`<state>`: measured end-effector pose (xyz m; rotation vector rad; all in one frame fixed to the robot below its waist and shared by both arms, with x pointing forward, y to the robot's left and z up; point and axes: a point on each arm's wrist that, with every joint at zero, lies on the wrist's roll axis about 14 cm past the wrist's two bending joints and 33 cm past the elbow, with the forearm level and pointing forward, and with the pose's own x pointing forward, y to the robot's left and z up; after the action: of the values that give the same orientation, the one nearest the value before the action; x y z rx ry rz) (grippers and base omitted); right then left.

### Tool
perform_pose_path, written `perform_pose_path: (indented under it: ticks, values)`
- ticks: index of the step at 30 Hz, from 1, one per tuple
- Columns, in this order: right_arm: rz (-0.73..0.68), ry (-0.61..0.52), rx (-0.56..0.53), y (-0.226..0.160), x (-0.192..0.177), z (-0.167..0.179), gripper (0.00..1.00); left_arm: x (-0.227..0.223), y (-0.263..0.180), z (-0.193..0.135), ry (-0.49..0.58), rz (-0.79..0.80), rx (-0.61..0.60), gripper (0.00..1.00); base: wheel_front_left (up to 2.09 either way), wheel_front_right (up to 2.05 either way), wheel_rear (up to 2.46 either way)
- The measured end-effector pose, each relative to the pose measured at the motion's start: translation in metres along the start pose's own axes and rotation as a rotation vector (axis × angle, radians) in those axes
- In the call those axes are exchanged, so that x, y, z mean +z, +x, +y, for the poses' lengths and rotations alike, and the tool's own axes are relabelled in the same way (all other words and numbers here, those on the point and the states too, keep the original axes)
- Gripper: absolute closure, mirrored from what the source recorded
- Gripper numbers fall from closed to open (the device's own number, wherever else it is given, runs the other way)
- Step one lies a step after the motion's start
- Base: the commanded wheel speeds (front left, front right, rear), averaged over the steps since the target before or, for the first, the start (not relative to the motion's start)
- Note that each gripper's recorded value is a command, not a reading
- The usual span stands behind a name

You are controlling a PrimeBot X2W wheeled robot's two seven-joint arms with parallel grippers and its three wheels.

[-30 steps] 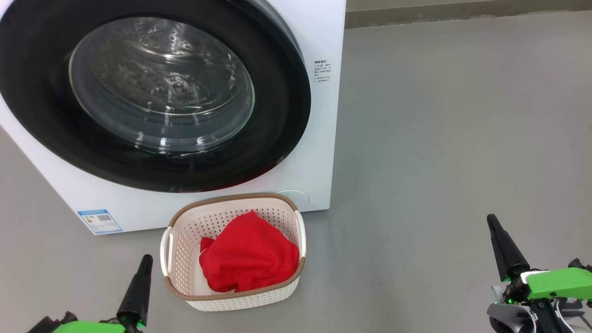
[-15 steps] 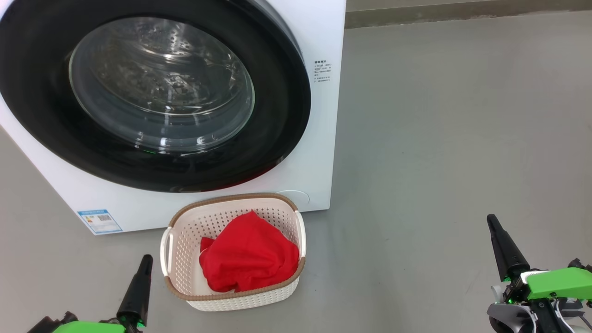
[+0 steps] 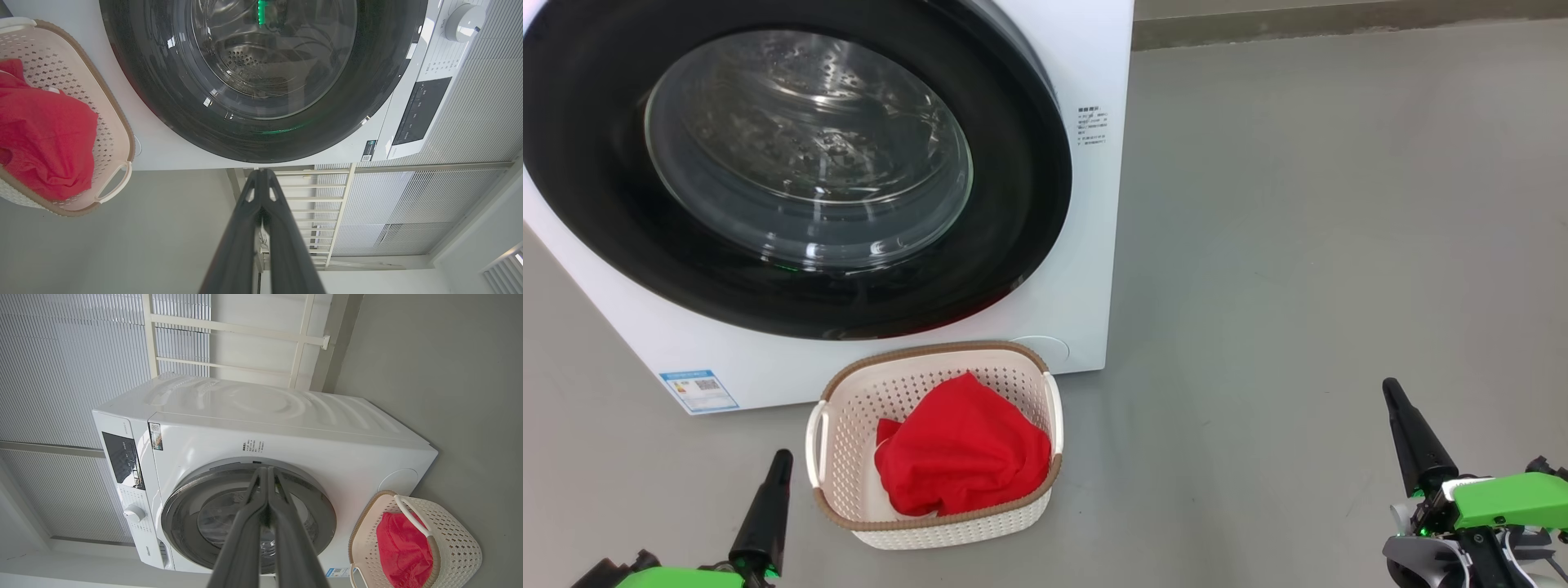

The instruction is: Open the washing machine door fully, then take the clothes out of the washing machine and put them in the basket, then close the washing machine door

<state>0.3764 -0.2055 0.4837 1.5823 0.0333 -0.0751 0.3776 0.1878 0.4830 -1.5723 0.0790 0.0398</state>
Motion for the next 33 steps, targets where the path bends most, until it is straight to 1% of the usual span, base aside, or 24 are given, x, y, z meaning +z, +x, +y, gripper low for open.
perform_pose_path:
  ticks: [33]
  values:
    - [0.0,0.0,0.0,0.0,0.0,0.0,1.0,-0.0001,0.0,0.0,0.0,0.0,0.0,1.0,0.0,0.0,0.0]
